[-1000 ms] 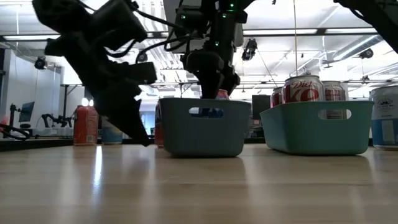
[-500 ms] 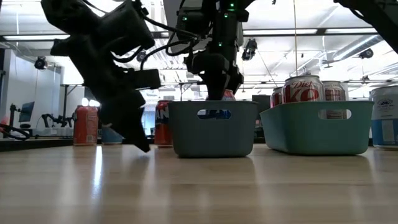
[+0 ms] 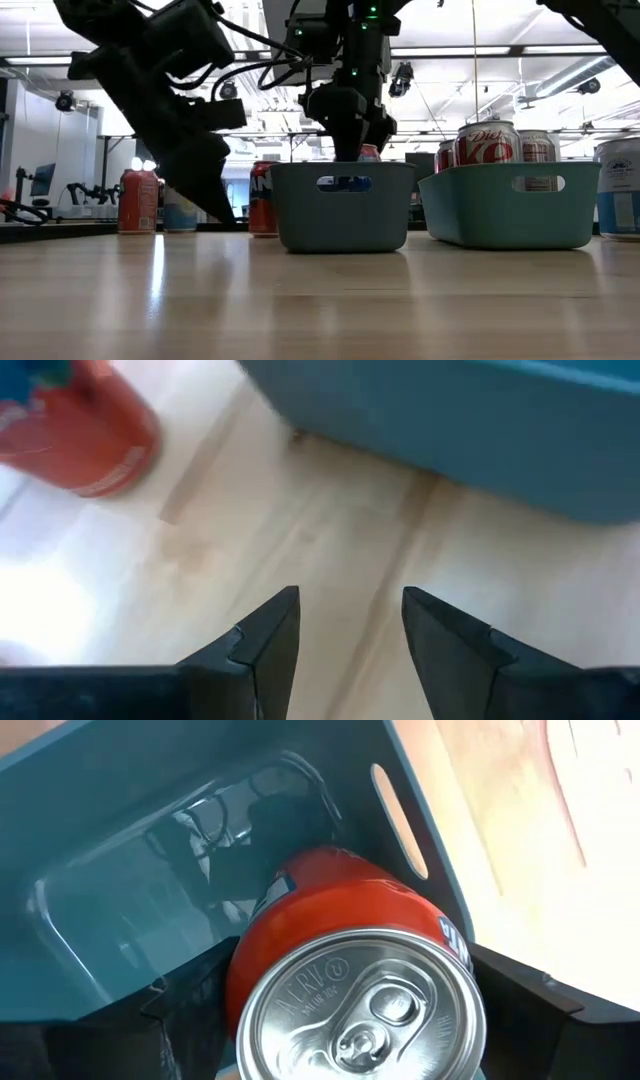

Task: Sort soda cans
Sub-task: Put the middle right orange soda can into the dark green bin

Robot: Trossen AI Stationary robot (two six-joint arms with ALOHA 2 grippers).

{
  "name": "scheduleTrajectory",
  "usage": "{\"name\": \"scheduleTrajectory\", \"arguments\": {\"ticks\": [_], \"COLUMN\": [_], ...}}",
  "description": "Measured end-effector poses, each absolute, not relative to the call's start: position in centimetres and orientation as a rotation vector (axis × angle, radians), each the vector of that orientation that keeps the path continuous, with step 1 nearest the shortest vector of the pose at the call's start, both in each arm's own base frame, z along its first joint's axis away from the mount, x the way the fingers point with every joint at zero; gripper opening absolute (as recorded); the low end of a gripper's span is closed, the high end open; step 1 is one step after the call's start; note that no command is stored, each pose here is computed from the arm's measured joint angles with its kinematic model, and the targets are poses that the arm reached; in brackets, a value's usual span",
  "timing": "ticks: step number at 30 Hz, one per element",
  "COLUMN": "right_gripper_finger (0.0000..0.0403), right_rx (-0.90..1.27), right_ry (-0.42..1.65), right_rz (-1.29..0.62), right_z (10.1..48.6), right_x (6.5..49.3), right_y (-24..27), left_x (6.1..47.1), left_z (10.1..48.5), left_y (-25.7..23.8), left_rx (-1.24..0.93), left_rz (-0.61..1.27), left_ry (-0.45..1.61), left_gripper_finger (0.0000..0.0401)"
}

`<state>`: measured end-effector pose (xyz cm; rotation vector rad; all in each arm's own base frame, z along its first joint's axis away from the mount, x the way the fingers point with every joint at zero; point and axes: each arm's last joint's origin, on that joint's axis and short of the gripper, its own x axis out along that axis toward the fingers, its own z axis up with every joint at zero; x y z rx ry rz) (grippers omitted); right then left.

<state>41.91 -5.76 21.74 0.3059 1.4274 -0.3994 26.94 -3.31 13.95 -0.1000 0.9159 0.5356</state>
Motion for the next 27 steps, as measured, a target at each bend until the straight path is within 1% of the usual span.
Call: {"name": "scheduleTrajectory", "arguments": {"ticks": [8,18,23,27], "right_gripper_finger": [0.0315,0.0357,0.0360,0.0361], "right_rx": [0.332,0.339,0.337,0.324], "right_ry": [1.432,1.433,1.412,1.388], "right_rz": [-0.385,-0.344,-0.331,-0.326], "right_z": [21.7,21.9,22.7,23.5], "right_x": [41.9,41.9,41.7,41.4], "right_y": [-5.7,-5.6,-5.5,-5.5], "left_x": [26.2,26.0,25.8,25.5], "left_z": [14.4,15.2,15.8,16.3], "left_y": [-3.0,-2.9,-2.8,-2.8], "left_rx": [-0.102,-0.111,-0.106,-0.086], "left_rz": [0.599,0.615,0.649,0.711], "left_ry": [0.869,0.828,0.784,0.728], "left_gripper_finger": [0.0162,0.0162,0.0162,0.0163]}}
